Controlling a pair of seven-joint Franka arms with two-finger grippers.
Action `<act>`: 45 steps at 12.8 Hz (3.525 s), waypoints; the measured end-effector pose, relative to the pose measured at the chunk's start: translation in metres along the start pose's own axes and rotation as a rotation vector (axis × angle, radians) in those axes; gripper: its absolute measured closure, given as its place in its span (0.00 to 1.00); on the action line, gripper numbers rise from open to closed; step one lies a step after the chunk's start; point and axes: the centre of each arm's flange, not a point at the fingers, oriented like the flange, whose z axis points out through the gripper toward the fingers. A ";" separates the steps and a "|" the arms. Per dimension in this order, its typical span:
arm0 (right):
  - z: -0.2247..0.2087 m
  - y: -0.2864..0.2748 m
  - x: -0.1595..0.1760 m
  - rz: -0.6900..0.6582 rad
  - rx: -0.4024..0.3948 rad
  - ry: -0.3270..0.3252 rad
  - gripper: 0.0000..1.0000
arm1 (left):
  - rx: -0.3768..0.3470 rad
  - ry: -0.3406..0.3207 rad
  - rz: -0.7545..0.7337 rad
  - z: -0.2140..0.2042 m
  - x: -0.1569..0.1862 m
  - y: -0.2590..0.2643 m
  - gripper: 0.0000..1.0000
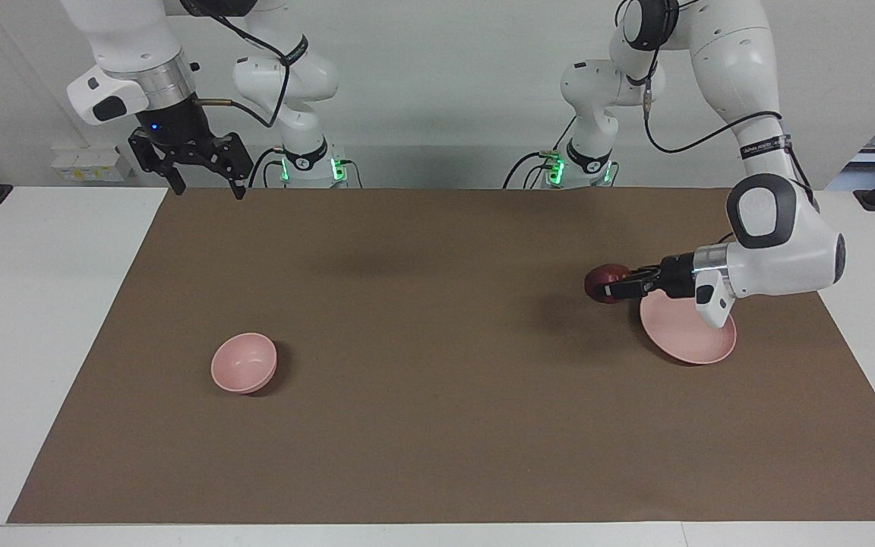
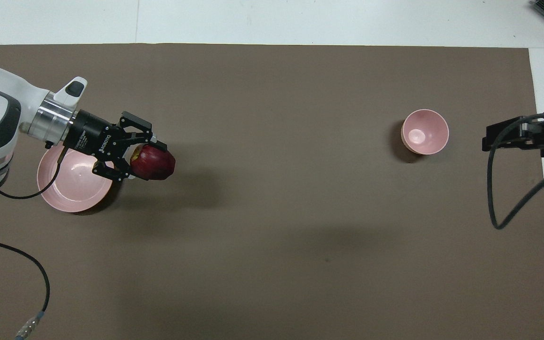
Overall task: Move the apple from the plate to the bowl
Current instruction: 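Lift the apple with the left gripper while the right gripper reaches toward it, then grasp the apple with the right gripper from the left gripper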
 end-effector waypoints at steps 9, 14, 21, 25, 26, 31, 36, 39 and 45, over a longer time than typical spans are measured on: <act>-0.005 -0.033 0.004 0.015 0.400 0.015 0.00 | -0.205 -0.356 -0.105 0.117 -0.068 0.080 0.18; -0.001 -0.049 -0.026 0.067 0.730 0.022 0.00 | -0.318 -0.403 -0.134 0.186 -0.108 0.113 0.18; 0.084 -0.028 -0.054 0.028 1.050 0.059 0.00 | -0.516 -0.584 -0.232 0.235 -0.159 0.143 0.18; 0.083 -0.039 -0.068 0.079 1.179 0.086 0.00 | -0.534 -0.566 -0.272 0.266 -0.180 0.149 0.18; 0.080 -0.042 -0.072 0.087 1.205 0.090 0.00 | -0.538 -0.562 -0.281 0.271 -0.183 0.150 0.18; 0.098 -0.038 -0.081 0.079 1.202 0.128 0.00 | -0.553 -0.581 -0.300 0.279 -0.191 0.152 0.18; 0.114 -0.041 -0.080 0.076 1.193 0.127 0.00 | -0.553 -0.583 -0.303 0.281 -0.192 0.152 0.18; 0.114 -0.056 -0.085 0.052 1.201 0.107 0.00 | -0.547 -0.581 -0.305 0.289 -0.200 0.153 0.18; 0.114 -0.060 -0.086 0.053 1.203 0.108 0.09 | -0.554 -0.562 -0.310 0.292 -0.204 0.154 0.18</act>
